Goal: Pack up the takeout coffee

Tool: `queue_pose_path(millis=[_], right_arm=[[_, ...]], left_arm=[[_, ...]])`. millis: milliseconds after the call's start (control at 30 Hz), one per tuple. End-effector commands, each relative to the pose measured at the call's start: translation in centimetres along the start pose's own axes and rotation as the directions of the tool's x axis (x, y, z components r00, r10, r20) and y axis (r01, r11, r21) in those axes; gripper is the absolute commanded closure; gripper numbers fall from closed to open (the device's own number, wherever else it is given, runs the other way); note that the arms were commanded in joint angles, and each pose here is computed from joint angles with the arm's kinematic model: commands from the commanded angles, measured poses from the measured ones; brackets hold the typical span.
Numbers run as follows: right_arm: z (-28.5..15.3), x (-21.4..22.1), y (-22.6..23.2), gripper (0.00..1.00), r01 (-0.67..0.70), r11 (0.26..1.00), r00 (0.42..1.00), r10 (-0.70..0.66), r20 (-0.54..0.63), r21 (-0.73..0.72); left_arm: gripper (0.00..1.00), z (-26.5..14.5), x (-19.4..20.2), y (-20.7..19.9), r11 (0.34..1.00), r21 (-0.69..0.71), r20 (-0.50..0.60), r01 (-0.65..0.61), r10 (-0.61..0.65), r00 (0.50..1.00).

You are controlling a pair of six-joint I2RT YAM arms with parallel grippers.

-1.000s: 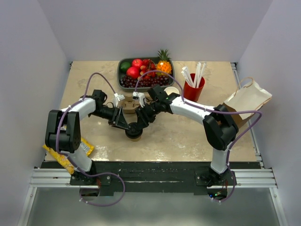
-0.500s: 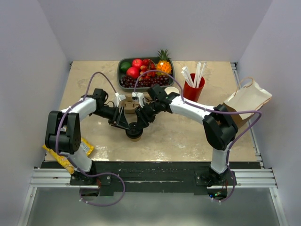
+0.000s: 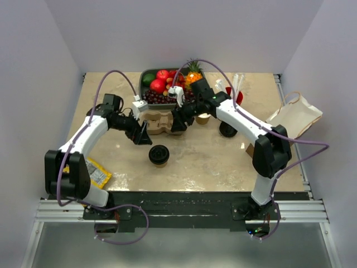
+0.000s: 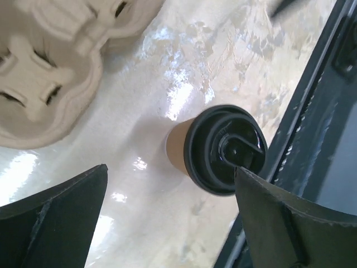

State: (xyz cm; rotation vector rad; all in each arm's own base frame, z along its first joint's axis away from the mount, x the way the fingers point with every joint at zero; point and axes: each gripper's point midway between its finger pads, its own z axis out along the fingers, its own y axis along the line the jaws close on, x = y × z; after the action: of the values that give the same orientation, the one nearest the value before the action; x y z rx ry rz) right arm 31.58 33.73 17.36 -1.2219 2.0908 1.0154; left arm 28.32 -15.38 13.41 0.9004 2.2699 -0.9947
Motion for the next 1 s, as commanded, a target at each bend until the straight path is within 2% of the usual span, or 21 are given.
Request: queue_pose_path(millis=[0, 100, 167, 233, 300, 333, 367, 433, 467, 500, 600, 633, 667, 733, 833, 967], right_arm=[[-5.2, 0.4, 0.5, 0.45, 0.211, 0.974, 0.977, -0.212, 0.001, 0.085], [-5.4, 5.1, -0.1, 0.45, 0.404, 0.911, 0.913, -0.397, -0.095, 0.078], [-4.8, 7.6, 0.3, 0.45, 0.525, 0.851, 0.846, -0.517, -0.131, 0.032], [-3.2, 9.1, 0.8, 0.47, 0.560, 0.829, 0.816, -0.554, -0.165, -0.013], [-1.4, 9.5, 1.1, 0.49, 0.549, 0.835, 0.822, -0.546, -0.159, -0.027], [0.1, 10.2, 1.8, 0.49, 0.540, 0.839, 0.824, -0.542, -0.168, -0.058], [1.2, 10.0, 2.1, 0.50, 0.519, 0.854, 0.840, -0.518, -0.162, -0.038], [3.0, 10.4, 3.0, 0.50, 0.495, 0.868, 0.854, -0.494, -0.166, -0.037], [4.0, 10.6, 3.0, 0.49, 0.444, 0.896, 0.882, -0.442, -0.165, -0.027], [4.5, 10.6, 3.1, 0.49, 0.420, 0.907, 0.893, -0.417, -0.168, -0.019], [6.3, 10.7, 3.7, 0.49, 0.338, 0.941, 0.926, -0.337, -0.173, -0.024], [6.8, 10.8, 4.2, 0.48, 0.323, 0.946, 0.931, -0.323, -0.171, -0.031], [7.3, 11.0, 4.4, 0.48, 0.314, 0.948, 0.932, -0.317, -0.177, -0.048], [8.1, 11.0, 4.8, 0.48, 0.306, 0.951, 0.936, -0.310, -0.167, -0.052], [9.4, 10.9, 4.7, 0.48, 0.287, 0.957, 0.944, -0.288, -0.160, -0.031], [11.4, 10.5, 4.4, 0.48, 0.245, 0.969, 0.958, -0.246, -0.148, -0.026]], left_arm=[[0.00, -1.4, -1.9, -1.6, 0.942, -0.021, 0.093, -0.334, 0.334, 0.938], [0.00, -1.1, -1.7, -2.7, 0.916, 0.020, 0.072, -0.402, 0.399, 0.914], [0.00, -0.5, -1.5, -3.5, 0.890, 0.050, 0.039, -0.452, 0.451, 0.892], [0.00, -0.3, -1.4, -3.7, 0.889, 0.048, 0.013, -0.456, 0.456, 0.890], [0.00, -0.3, -1.3, -3.0, 0.902, -0.001, -0.020, -0.433, 0.433, 0.901], [0.00, -0.5, -1.5, -2.3, 0.905, -0.057, -0.034, -0.421, 0.420, 0.907], [0.00, -1.2, -1.3, 0.1, 0.927, -0.222, -0.085, -0.302, 0.290, 0.953], [0.01, -2.5, -1.8, 2.3, 0.891, -0.382, -0.078, -0.246, 0.235, 0.969], [0.01, -3.7, -1.8, 3.5, 0.862, -0.471, -0.069, -0.188, 0.176, 0.982], [0.01, -4.6, -2.4, 4.0, 0.845, -0.512, -0.034, -0.154, 0.160, 0.987], [0.01, -9.5, -3.0, 6.5, 0.780, -0.618, 0.155, 0.103, -0.007, 0.988], [0.00, -11.8, -2.0, 8.3, 0.729, -0.650, 0.222, 0.214, -0.087, 0.971], [0.01, -12.6, -1.6, 8.7, 0.708, -0.642, 0.271, 0.293, -0.148, 0.951], [0.00, -15.0, -0.3, 10.0, 0.647, -0.650, 0.331, 0.397, -0.229, 0.915], [0.00, -17.1, 0.2, 10.3, 0.624, -0.646, 0.383, 0.440, -0.233, 0.894], [0.01, -18.7, -0.2, 9.8, 0.615, -0.674, 0.394, 0.410, -0.170, 0.903]])
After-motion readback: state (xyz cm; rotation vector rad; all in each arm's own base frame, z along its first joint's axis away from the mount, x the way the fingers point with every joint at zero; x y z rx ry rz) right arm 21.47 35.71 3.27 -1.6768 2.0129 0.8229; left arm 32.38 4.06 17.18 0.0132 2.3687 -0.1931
